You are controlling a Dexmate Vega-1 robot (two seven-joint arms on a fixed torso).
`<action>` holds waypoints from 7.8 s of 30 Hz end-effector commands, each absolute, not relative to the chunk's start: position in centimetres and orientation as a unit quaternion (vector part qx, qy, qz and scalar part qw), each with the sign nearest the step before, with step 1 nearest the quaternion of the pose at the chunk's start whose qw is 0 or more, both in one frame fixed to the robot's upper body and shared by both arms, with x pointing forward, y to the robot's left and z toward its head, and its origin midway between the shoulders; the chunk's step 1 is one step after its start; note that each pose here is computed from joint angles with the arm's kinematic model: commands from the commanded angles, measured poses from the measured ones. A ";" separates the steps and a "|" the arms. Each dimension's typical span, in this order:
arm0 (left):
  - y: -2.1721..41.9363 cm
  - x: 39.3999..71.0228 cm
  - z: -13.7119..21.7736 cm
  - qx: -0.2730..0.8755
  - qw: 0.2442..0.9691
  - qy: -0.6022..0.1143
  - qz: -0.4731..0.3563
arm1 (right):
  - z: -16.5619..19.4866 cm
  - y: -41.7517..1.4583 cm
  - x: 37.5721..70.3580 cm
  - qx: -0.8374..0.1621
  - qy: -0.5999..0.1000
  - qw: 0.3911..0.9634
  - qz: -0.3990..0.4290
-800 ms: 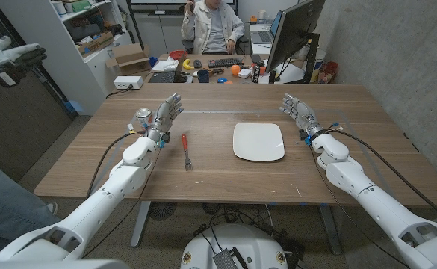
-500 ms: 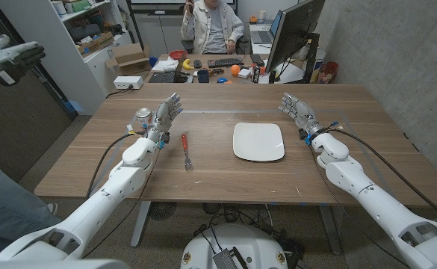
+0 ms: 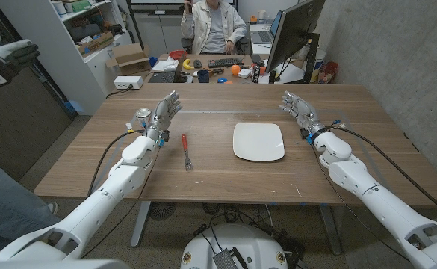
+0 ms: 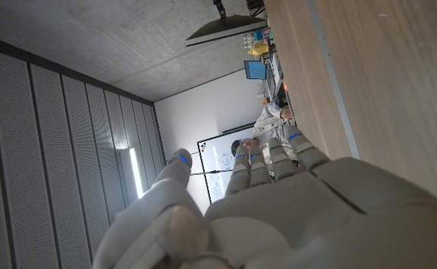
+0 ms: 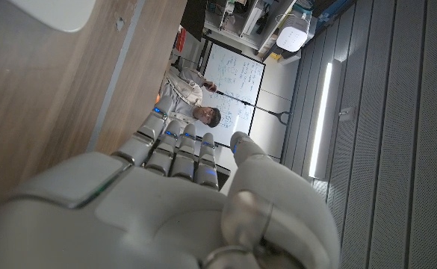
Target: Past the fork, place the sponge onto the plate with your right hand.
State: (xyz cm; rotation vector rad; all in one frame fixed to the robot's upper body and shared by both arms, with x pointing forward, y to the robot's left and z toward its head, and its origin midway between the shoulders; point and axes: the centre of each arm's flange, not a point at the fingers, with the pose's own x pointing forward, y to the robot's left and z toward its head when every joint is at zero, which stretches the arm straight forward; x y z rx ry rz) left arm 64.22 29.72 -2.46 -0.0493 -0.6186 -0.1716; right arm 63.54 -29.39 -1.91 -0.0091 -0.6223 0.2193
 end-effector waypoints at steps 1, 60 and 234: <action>30.0 64.3 -1.9 -0.019 0.949 -0.304 -0.084 | -2.7 -30.7 60.3 -0.033 -0.317 0.944 0.086; 27.0 66.1 -0.3 0.048 0.948 -0.295 -0.110 | -3.6 -36.1 47.8 -0.293 -0.307 0.905 0.030; 26.8 65.2 -0.3 0.040 0.950 -0.299 -0.079 | -5.9 -37.4 50.7 -0.690 0.208 0.693 -0.005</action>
